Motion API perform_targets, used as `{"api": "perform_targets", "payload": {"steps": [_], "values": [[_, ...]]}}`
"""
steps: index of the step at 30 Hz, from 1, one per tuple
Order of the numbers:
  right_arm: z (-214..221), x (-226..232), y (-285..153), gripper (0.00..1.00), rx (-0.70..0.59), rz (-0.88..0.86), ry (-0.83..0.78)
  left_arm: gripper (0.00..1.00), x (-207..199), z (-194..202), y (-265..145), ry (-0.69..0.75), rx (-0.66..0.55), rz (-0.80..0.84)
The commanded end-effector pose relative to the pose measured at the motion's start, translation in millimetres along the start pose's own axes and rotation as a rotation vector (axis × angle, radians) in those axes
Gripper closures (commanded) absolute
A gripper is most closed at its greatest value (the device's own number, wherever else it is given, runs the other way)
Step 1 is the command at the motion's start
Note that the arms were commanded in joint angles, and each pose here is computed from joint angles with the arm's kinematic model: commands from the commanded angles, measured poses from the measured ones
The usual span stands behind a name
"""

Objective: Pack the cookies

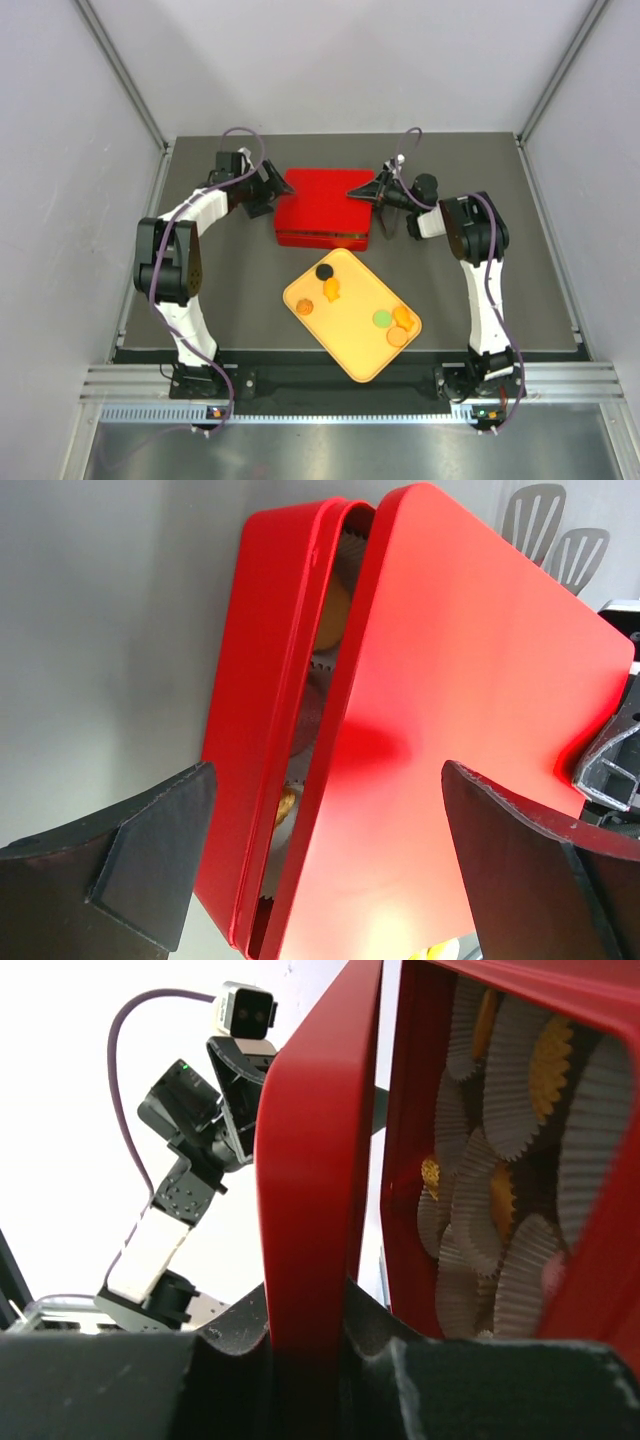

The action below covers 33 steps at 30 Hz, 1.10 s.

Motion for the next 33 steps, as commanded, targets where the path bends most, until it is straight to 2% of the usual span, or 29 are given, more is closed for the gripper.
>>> {"api": "perform_targets", "payload": {"steps": [1,33], "values": [[4.2,16.9,15.0,0.91,0.05,-0.053,-0.142,0.01,-10.8,-15.7,-14.6,0.039,-0.069,0.053],[0.7,-7.6,17.0,0.9,0.015,-0.002,-0.117,0.02,5.1,-4.7,1.9,0.022,-0.002,-0.009]]}}
Point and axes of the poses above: each gripper's point midway between its finger pads, its own y axis out along the fingers, its own x axis along the line the jaws close on, z = x × y, the point moved 10 cm from there along -y, back along the fingers, and after that the axes turned 12 degrees about y, right-handed, at the moved point
